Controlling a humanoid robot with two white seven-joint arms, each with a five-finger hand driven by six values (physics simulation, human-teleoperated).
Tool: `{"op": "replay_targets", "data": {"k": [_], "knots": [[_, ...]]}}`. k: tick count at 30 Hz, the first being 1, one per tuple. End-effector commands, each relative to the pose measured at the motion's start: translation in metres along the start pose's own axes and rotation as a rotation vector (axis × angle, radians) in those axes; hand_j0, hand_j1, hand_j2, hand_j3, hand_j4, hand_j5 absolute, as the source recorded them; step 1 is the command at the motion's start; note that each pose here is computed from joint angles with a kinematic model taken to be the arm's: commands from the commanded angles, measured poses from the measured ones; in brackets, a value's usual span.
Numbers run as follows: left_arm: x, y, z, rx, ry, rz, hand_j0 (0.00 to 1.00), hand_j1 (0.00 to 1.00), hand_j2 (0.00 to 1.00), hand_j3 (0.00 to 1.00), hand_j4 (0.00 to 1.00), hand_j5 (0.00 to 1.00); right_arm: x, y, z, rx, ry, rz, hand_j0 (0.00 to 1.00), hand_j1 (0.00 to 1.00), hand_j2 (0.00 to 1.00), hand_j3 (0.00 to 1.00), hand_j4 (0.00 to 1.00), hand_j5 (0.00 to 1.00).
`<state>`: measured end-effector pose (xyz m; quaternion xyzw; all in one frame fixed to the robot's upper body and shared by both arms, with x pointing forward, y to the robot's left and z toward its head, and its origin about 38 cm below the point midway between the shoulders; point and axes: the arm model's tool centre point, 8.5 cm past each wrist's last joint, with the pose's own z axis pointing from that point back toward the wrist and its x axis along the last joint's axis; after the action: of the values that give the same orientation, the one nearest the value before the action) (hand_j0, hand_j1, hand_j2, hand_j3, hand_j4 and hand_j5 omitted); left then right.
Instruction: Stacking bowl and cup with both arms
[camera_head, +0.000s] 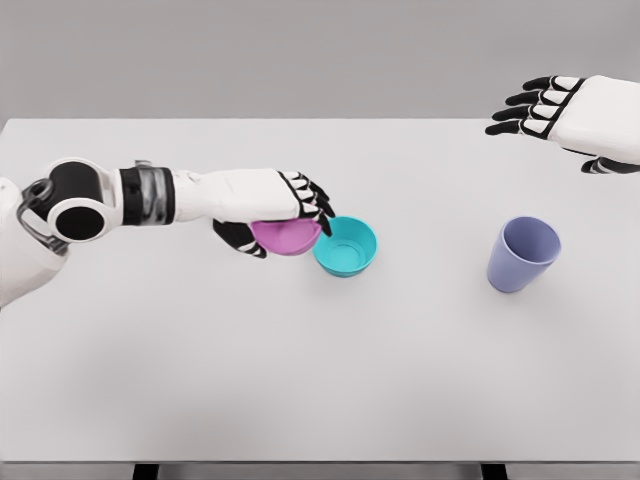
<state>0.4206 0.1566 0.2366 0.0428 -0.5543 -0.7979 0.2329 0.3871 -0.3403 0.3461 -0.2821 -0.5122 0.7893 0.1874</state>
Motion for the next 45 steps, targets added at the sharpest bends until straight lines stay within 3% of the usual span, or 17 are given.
{"op": "replay_targets", "data": {"k": [1,20,45], "knots": [[0.000,0.001,-0.004,0.004,0.014,0.017,0.73,0.73,0.73,0.73,0.73,0.73,0.000,0.000,0.000,-0.002,0.001,-0.004,1.00,1.00,1.00,1.00,1.00,1.00],[-0.002,-0.005,-0.039,-0.021,0.042,0.052,0.74,0.74,0.74,0.74,0.74,0.74,0.000,-0.001,0.000,-0.004,0.001,-0.004,1.00,1.00,1.00,1.00,1.00,1.00],[0.003,-0.005,-0.073,-0.021,0.006,0.090,0.74,0.74,0.74,0.74,0.74,0.74,0.000,-0.001,0.000,-0.004,0.001,-0.004,1.00,1.00,1.00,1.00,1.00,1.00]]}}
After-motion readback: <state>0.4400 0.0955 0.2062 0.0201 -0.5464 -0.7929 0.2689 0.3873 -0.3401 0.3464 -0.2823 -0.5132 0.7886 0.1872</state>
